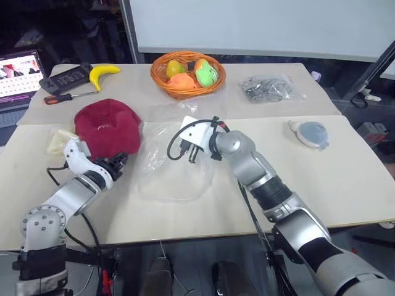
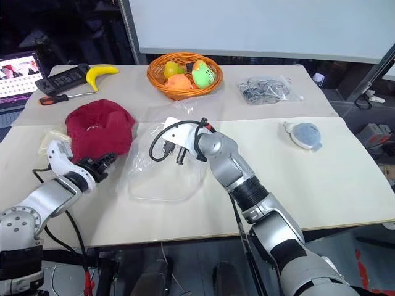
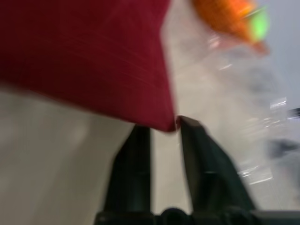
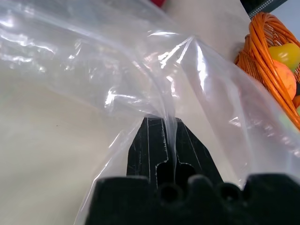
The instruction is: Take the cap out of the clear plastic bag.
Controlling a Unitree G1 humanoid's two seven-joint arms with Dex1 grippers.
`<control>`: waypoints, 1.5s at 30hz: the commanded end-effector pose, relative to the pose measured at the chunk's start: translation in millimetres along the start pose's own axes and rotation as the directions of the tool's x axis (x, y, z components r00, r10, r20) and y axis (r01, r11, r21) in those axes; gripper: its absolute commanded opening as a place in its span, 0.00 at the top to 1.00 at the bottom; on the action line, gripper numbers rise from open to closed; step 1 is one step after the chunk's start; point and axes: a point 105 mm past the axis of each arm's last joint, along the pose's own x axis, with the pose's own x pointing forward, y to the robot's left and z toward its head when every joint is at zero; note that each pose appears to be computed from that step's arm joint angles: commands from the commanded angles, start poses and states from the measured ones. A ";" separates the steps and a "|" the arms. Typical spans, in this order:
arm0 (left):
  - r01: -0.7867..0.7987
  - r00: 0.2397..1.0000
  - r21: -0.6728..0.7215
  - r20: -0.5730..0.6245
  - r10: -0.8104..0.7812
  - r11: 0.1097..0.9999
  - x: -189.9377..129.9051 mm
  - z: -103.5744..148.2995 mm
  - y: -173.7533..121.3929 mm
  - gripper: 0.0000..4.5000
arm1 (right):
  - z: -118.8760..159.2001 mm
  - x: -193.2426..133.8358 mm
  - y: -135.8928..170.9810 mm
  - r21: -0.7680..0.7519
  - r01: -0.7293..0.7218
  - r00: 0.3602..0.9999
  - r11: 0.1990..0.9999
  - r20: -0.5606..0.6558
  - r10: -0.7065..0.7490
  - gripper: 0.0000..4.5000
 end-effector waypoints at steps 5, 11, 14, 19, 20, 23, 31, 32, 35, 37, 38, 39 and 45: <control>0.004 1.000 0.013 -0.003 -0.004 1.000 1.6 1.6 9.2 0.11 | -5.8 -12.9 -5.4 0.094 -0.013 1.000 0.995 0.027 0.010 1.00; 0.022 1.000 0.027 0.007 -0.023 0.999 0.6 5.7 5.5 0.00 | -24.6 -31.5 -18.4 0.167 -0.031 0.999 0.985 0.016 0.029 0.94; 0.025 1.000 0.010 0.008 -0.025 1.000 2.2 4.3 5.2 0.00 | -28.6 -31.9 -16.9 0.174 -0.038 0.999 0.984 0.006 0.037 0.74; 0.044 0.999 0.014 0.002 -0.045 0.999 3.5 2.1 0.3 0.00 | -24.7 -31.8 -18.1 0.210 -0.030 0.999 0.977 0.020 0.027 0.37; 0.043 0.999 0.013 0.004 -0.043 0.999 3.6 2.5 0.5 0.00 | -25.0 -31.7 -17.1 0.207 -0.035 0.999 0.978 0.019 0.032 0.29; 0.044 0.999 0.007 0.009 -0.044 0.999 3.6 4.2 0.2 0.00 | -24.8 -31.9 -16.5 0.204 -0.034 0.999 0.978 0.018 0.031 0.07; 0.154 0.988 0.049 -0.040 -0.152 0.987 -11.2 3.1 -15.0 0.00 | -9.2 -54.8 4.5 0.084 -0.237 0.967 0.968 0.119 0.226 0.01; 0.185 0.982 0.060 -0.057 -0.182 0.981 -15.2 1.7 -19.3 0.00 | -8.4 -60.4 7.5 0.078 -0.274 0.956 0.959 0.131 0.262 0.01; 0.294 0.952 0.120 -0.124 -0.279 0.948 -36.9 -3.7 -30.3 0.00 | -10.6 -76.6 -1.0 0.123 -0.326 0.938 0.937 0.163 0.305 0.01; 0.345 0.934 0.146 -0.146 -0.325 0.927 -53.0 -4.6 -34.2 0.00 | -15.2 -86.7 -2.6 0.144 -0.372 0.922 0.917 0.172 0.347 0.01; 0.354 0.931 0.167 -0.151 -0.332 0.920 -60.6 -3.6 -34.0 0.00 | -16.8 -92.5 -2.0 0.145 -0.401 0.909 0.904 0.185 0.374 0.01; 0.352 0.933 0.198 -0.154 -0.326 0.915 -67.6 -2.1 -31.9 0.00 | -17.8 -96.9 -4.1 0.160 -0.417 0.901 0.895 0.205 0.383 0.01; 0.106 0.973 0.309 0.166 -0.163 0.945 -93.4 61.4 8.0 0.00 | -29.8 -110.3 -77.2 0.457 -0.177 0.961 0.872 0.273 0.052 0.01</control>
